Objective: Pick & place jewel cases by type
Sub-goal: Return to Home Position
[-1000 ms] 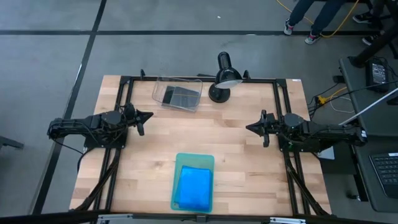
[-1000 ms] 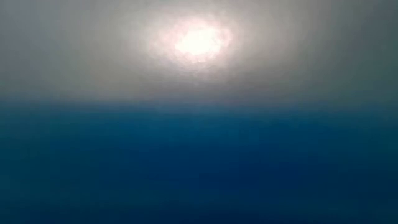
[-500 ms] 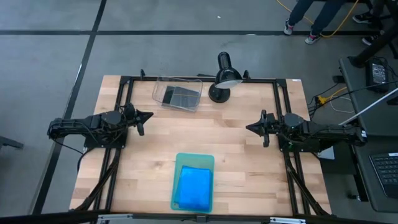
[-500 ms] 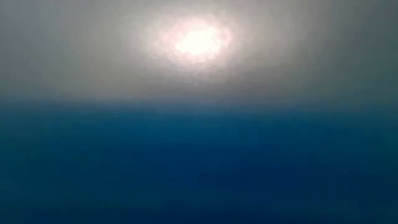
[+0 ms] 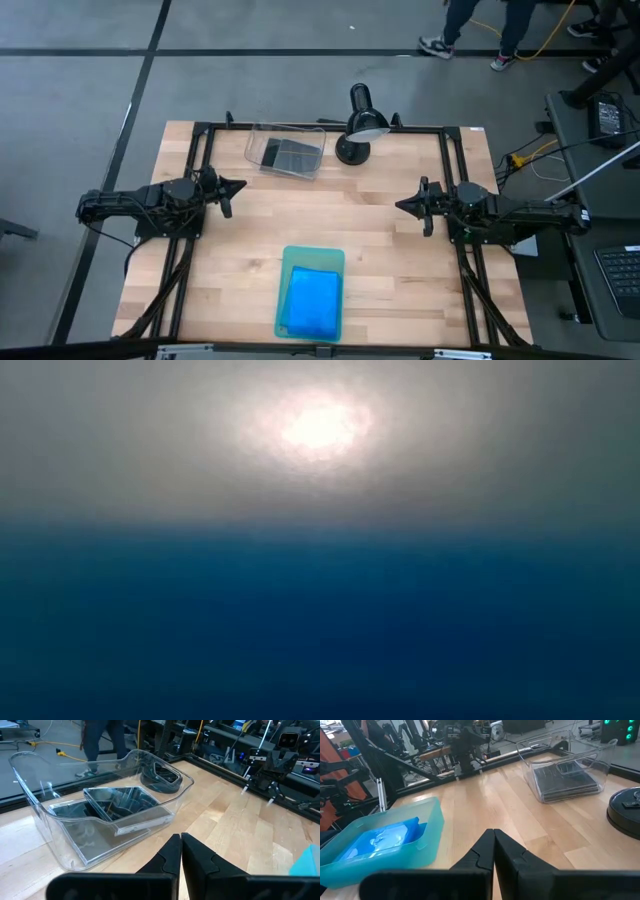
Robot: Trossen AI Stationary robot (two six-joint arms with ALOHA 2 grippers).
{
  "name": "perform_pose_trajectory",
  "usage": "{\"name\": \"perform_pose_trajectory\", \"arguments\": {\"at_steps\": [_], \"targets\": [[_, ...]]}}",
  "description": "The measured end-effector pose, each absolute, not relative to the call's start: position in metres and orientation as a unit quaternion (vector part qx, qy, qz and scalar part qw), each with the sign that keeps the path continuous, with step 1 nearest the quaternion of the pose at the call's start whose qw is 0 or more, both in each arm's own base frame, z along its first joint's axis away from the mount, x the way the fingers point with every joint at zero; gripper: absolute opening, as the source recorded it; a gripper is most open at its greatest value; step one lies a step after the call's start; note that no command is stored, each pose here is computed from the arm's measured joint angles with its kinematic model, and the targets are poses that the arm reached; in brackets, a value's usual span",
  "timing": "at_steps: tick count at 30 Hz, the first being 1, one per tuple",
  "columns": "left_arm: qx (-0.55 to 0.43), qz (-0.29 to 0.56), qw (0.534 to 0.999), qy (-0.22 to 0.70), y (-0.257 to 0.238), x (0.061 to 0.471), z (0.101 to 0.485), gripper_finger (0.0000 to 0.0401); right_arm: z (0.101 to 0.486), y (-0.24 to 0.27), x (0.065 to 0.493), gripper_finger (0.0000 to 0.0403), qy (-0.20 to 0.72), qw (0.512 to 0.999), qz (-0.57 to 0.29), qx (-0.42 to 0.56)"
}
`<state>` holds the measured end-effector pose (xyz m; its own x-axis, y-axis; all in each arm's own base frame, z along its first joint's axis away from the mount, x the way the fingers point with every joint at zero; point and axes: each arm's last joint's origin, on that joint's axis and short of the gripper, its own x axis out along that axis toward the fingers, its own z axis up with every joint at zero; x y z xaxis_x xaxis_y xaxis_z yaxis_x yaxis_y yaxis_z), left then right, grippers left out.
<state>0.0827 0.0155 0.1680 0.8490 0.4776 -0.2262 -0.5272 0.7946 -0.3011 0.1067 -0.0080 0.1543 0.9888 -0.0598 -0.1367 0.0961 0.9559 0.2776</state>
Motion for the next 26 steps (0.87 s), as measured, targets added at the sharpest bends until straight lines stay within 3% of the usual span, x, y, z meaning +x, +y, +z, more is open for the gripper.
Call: {"name": "perform_pose_trajectory", "arguments": {"at_steps": [26], "targets": [[-0.179,0.266,0.945,0.069,0.0155,0.0826,0.168,0.0007,0.1543,-0.008,0.1067,0.0012,0.063,0.987,-0.04,0.144]]}}
